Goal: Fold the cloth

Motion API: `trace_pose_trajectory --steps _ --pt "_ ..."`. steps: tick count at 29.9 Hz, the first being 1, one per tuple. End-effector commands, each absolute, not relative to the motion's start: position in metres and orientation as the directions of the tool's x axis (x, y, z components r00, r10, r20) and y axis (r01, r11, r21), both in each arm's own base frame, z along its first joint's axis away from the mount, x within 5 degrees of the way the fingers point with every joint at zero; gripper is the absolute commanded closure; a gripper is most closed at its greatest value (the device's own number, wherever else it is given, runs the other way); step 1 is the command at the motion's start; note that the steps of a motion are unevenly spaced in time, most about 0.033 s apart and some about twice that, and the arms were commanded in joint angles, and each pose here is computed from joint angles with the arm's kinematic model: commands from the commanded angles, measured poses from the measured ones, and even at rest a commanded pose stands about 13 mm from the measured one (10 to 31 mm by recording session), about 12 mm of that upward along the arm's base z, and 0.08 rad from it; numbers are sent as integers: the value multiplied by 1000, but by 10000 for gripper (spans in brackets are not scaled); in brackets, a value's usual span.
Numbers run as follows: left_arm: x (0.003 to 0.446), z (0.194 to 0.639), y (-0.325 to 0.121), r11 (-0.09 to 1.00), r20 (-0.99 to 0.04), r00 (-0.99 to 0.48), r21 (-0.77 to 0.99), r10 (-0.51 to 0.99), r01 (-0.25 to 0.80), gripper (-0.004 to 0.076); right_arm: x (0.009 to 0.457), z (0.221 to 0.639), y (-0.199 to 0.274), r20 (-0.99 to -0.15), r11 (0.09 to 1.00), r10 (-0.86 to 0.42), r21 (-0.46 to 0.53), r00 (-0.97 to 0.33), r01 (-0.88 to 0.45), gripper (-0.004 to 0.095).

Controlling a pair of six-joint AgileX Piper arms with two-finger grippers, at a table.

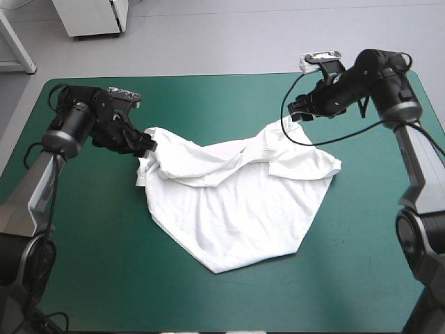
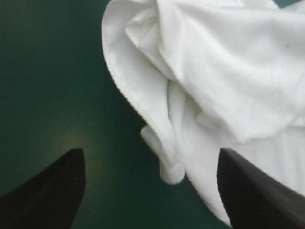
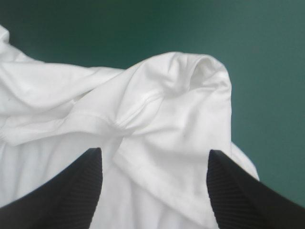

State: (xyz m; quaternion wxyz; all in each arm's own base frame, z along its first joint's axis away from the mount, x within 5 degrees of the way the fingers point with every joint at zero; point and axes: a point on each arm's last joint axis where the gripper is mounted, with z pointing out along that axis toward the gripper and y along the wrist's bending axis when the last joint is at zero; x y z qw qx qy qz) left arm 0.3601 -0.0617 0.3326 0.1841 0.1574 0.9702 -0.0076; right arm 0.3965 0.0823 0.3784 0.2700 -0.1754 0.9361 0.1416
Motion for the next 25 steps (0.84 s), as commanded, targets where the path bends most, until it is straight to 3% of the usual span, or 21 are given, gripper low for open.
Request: trace_pose_trajectory --steps 1,6,12,16,22,25 --pt "329 350 -56 955 -423 -860 49 285 293 173 353 402 75 -584 900 -242 163 -775 -404 306" --pt "315 310 -54 947 -355 -882 43 311 317 178 306 359 70 -436 899 -244 234 -866 -371 351" --pt "328 295 -56 943 -398 -858 64 324 326 178 261 317 67 -294 895 -251 292 -922 -337 370" --pt "342 280 -59 943 -395 -860 59 324 328 185 249 307 66 -265 888 -259 312 -929 -336 370" --pt "360 258 -62 943 -378 -867 54 323 328 272 245 306 68 -267 879 -254 337 -930 -337 370" --pt "363 256 -63 944 -378 -869 47 319 326 380 245 306 69 -270 876 -250 345 -930 -336 370"
